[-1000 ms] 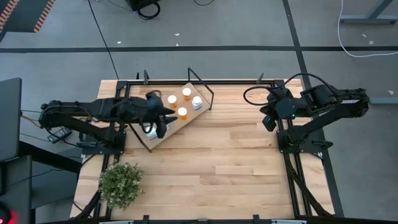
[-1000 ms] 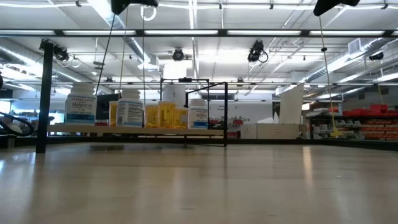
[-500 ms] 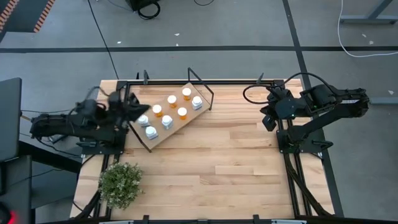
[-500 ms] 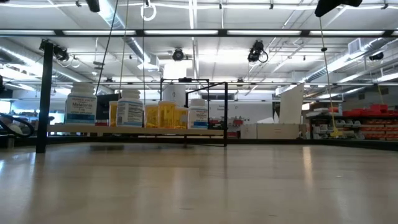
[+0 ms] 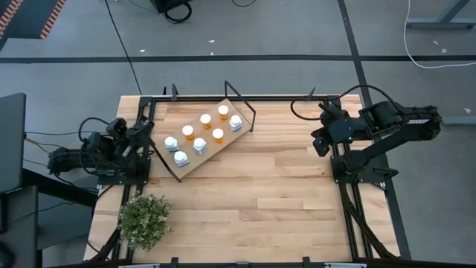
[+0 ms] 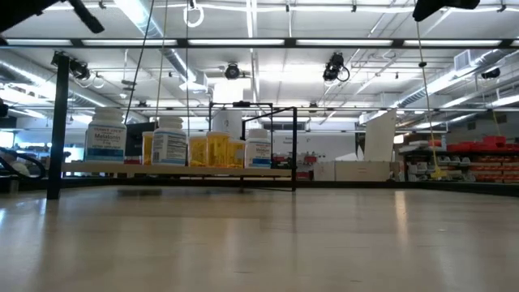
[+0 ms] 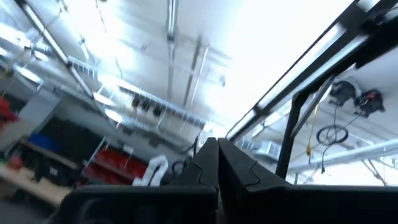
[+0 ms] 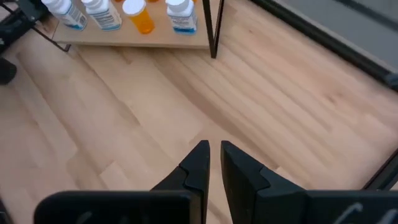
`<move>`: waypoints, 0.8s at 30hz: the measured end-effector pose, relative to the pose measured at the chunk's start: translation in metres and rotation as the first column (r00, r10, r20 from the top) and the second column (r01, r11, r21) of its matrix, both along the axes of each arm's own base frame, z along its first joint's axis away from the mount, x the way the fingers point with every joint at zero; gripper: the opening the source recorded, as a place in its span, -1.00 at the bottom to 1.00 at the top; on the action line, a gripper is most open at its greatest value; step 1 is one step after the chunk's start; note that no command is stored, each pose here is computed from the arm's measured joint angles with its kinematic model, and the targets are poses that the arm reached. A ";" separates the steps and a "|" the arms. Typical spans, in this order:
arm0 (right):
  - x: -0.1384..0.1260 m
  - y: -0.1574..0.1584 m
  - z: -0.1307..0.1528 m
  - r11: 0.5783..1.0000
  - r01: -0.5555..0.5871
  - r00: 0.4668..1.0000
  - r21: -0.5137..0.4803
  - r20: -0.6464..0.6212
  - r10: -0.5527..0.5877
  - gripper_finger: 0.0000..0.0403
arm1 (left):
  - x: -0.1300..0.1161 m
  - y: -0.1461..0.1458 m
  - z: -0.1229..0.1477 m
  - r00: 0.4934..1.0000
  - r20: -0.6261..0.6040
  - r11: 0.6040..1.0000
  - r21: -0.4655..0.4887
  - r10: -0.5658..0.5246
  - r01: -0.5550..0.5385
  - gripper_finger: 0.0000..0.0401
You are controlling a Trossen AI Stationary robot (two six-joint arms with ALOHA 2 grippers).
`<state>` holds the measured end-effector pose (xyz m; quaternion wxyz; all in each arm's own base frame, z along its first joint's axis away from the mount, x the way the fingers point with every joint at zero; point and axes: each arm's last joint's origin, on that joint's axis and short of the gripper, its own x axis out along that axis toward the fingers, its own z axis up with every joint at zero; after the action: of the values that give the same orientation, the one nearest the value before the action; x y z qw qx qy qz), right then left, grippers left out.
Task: Pick and place medicine bottles onto shelf by color
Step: Return To Home Position
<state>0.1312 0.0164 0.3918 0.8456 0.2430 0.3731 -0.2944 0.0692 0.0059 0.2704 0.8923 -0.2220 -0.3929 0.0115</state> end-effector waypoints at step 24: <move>0.005 0.004 -0.003 0.995 -0.004 1.000 0.099 -0.020 0.006 -0.77 | 0.013 -0.004 -0.053 0.971 -0.230 0.991 0.100 -0.062 0.087 -0.98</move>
<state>0.1360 0.0200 0.3889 0.8295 0.2809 0.3962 -0.2758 0.0824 0.0021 0.2174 0.9418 -0.1848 -0.2802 -0.0185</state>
